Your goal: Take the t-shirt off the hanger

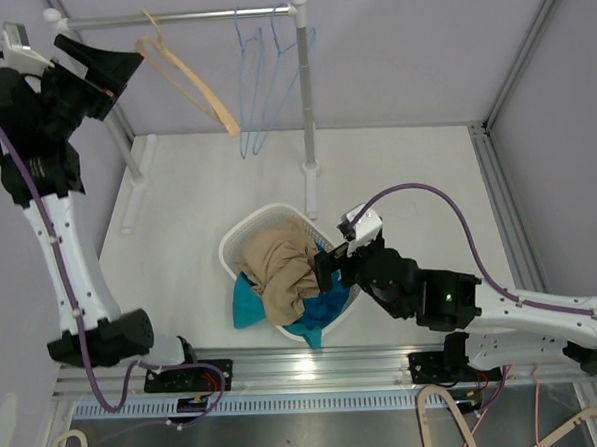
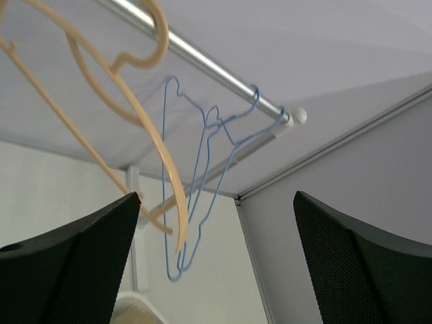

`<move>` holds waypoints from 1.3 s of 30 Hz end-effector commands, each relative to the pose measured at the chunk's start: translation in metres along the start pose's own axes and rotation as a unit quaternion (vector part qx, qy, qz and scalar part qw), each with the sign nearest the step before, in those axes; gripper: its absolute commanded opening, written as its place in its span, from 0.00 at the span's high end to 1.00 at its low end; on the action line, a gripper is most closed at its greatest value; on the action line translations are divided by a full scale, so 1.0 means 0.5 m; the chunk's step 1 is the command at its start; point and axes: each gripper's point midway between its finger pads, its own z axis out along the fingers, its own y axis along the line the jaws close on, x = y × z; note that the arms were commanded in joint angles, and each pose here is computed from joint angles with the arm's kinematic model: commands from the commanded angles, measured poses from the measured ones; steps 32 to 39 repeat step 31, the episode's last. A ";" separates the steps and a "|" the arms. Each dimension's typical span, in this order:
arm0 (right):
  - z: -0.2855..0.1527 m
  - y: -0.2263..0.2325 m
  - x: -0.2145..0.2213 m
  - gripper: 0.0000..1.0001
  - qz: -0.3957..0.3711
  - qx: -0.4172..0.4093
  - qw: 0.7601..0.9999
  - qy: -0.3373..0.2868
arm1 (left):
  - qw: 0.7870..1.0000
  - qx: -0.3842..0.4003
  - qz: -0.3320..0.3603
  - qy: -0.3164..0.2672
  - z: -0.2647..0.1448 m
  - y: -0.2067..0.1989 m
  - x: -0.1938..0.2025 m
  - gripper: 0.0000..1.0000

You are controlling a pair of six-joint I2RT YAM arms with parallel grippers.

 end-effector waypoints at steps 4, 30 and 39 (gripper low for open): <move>-0.081 -0.067 -0.200 0.01 0.002 0.044 0.994 -0.100 | 0.999 0.013 0.046 -0.002 -0.160 -0.055 0.099 0.01; -0.207 -0.239 -0.159 0.01 0.083 0.131 0.979 -0.131 | 0.990 -0.084 0.115 0.008 -0.474 0.148 0.496 0.01; -0.206 -0.236 -0.158 0.01 0.082 0.129 0.980 -0.130 | 0.990 -0.084 0.117 0.010 -0.473 0.148 0.496 0.00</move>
